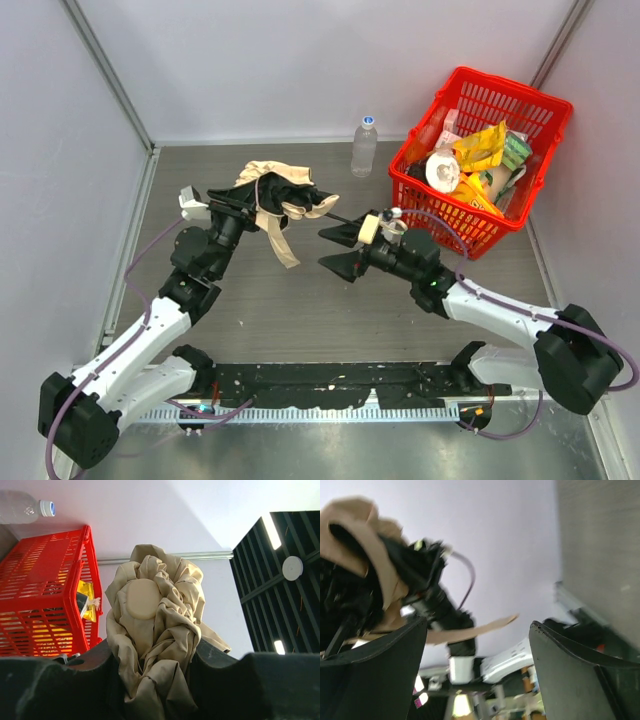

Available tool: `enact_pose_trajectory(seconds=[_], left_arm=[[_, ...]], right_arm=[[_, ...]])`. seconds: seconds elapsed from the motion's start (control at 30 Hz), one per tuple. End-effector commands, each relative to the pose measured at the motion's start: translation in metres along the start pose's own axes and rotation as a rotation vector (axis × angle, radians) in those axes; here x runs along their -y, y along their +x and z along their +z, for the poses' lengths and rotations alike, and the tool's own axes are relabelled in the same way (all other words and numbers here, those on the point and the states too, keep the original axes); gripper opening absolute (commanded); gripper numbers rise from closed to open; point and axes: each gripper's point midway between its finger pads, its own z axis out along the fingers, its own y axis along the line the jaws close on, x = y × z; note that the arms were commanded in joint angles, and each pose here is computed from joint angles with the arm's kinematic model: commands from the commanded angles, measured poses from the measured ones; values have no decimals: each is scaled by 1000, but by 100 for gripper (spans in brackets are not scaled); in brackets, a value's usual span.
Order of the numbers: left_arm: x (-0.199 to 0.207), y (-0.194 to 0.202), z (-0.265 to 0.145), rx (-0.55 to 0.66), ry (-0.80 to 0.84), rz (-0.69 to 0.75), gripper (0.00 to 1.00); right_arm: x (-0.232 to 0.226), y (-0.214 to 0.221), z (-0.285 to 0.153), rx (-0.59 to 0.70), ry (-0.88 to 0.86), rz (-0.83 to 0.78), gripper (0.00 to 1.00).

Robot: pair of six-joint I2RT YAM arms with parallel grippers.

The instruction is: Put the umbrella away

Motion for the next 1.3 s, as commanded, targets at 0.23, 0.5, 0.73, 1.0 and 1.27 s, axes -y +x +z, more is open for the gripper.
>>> enact_pose_trajectory(seconds=[0.23, 0.5, 0.73, 1.0, 1.27], left_arm=[[78, 3, -5, -19, 220, -70, 0], [82, 6, -7, -39, 236, -92, 0], [86, 7, -13, -48, 244, -102, 0], [81, 9, -15, -60, 234, -116, 0], [63, 29, -16, -171, 108, -161, 0]], right_arm=[[-67, 73, 3, -112, -272, 331, 85], [-73, 73, 17, -110, -287, 356, 80], [-84, 79, 32, -141, -317, 369, 68], [-83, 83, 38, -146, -324, 375, 41], [-65, 74, 48, -126, -302, 205, 1]])
